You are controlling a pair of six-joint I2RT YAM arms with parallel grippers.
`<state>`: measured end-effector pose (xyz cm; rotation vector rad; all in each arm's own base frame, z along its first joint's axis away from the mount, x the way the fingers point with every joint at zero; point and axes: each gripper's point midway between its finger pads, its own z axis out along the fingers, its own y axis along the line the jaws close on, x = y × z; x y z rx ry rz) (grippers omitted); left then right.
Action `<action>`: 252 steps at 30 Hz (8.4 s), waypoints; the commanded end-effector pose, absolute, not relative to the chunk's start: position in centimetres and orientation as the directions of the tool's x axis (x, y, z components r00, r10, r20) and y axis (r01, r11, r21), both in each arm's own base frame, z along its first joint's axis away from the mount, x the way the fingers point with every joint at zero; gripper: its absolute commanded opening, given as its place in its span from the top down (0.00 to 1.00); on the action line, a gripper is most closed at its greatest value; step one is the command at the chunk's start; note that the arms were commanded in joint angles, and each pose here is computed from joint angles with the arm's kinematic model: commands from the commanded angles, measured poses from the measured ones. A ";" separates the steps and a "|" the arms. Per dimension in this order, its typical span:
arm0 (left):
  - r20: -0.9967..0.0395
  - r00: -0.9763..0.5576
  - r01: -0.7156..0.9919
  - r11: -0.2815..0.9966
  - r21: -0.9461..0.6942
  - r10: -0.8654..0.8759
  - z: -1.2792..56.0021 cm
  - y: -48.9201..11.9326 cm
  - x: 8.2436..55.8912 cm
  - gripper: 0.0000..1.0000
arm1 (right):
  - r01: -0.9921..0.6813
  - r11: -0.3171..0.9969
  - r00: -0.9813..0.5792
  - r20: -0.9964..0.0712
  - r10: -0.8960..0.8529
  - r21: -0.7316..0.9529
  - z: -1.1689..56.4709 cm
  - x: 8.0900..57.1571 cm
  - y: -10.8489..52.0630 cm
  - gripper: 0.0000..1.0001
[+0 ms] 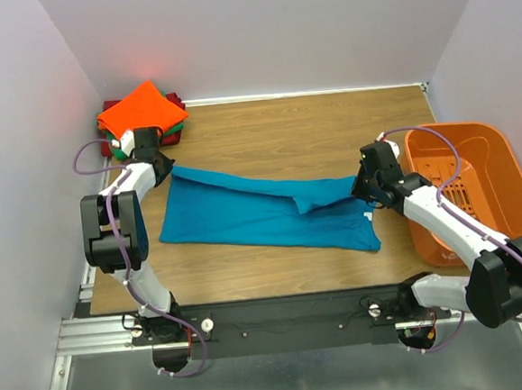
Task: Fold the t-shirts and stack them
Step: Fold the tshirt
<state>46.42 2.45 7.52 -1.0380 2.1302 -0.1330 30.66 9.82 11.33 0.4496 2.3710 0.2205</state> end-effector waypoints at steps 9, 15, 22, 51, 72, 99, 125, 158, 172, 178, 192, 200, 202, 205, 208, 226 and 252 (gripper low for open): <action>-0.593 -0.370 -0.634 0.661 -0.401 -0.715 8.4 2.8 43.8 1.00 | 0.290 0.924 -0.699 -0.605 0.382 0.249 10.3 28.4 8.5 0.99; -0.600 -0.360 -0.636 0.658 -0.403 -0.715 9.0 2.8 42.3 1.00 | 0.296 0.926 -0.701 -0.605 0.377 0.235 10.2 28.3 8.3 0.99; -0.598 -0.357 -0.648 0.651 -0.394 -0.717 8.3 2.9 40.3 1.00 | 0.294 0.925 -0.706 -0.598 0.380 0.240 9.8 27.6 8.2 0.99; -0.726 -0.497 -0.151 0.871 -0.468 -0.476 14.3 -11.9 37.8 0.46 | 0.256 0.960 -0.748 -0.606 0.270 0.113 6.8 30.6 10.4 0.43; -0.752 -0.647 0.585 0.714 -0.385 0.125 11.3 -38.1 27.6 0.48 | 0.273 0.951 -0.755 -0.581 0.305 0.144 4.8 28.5 10.0 0.50; -0.703 -0.642 0.560 0.813 -0.158 0.306 5.2 -39.1 25.8 0.62 | 0.286 0.946 -0.736 -0.598 0.317 0.149 5.3 28.5 9.7 0.50; -0.746 -0.603 0.546 0.828 -0.126 0.284 9.6 -37.9 26.4 1.00 | 0.259 0.943 -0.731 -0.596 0.333 0.210 6.5 27.6 10.3 0.55; -0.740 -0.613 0.551 0.821 -0.150 0.276 9.5 -37.7 25.8 1.00 | 0.296 0.928 -0.706 -0.603 0.372 0.227 8.2 25.7 9.1 0.99; -0.711 -0.643 0.577 0.790 -0.208 0.282 7.5 -37.6 24.1 0.80 | 0.309 0.912 -0.740 -0.535 0.408 0.269 6.3 23.6 9.6 0.59; -0.757 -0.606 0.628 0.732 -0.266 0.245 9.9 -38.7 23.5 0.68 | 0.285 0.912 -0.712 -0.571 0.408 0.295 8.3 24.7 10.0 0.57; -0.763 -0.607 0.702 0.601 -0.383 0.222 10.5 -42.8 25.7 0.67 | 0.304 0.911 -0.643 -0.647 0.411 0.277 11.0 27.2 9.4 0.57; -0.721 -0.647 0.718 0.518 -0.465 0.248 7.5 -44.2 23.9 0.67 | 0.315 0.913 -0.659 -0.632 0.407 0.259 9.9 26.9 9.3 0.58; -0.722 -0.645 0.722 0.506 -0.471 0.249 7.5 -44.2 23.7 0.67 | 0.316 0.913 -0.656 -0.635 0.408 0.260 10.1 26.9 9.2 0.58; -0.725 -0.642 0.727 0.500 -0.471 0.251 7.5 -44.2 23.5 0.66 | 0.320 0.913 -0.663 -0.629 0.406 0.252 9.5 26.7 9.1 0.58; -0.712 -0.652 0.716 0.519 -0.467 0.260 6.4 -43.9 23.5 0.67 | 0.325 0.914 -0.680 -0.611 0.405 0.243 8.5 26.5 9.2 0.59; -0.704 -0.668 0.697 0.535 -0.477 0.242 6.9 -43.4 23.6 0.67 | 0.411 0.888 -0.775 -0.435 0.459 0.206 -0.3 23.5 9.9 0.64; -0.623 -0.746 -0.015 0.941 -0.339 -0.236 4.4 -18.9 28.6 0.86 | 0.309 0.907 -0.768 -0.488 0.415 0.287 3.4 28.0 13.7 0.60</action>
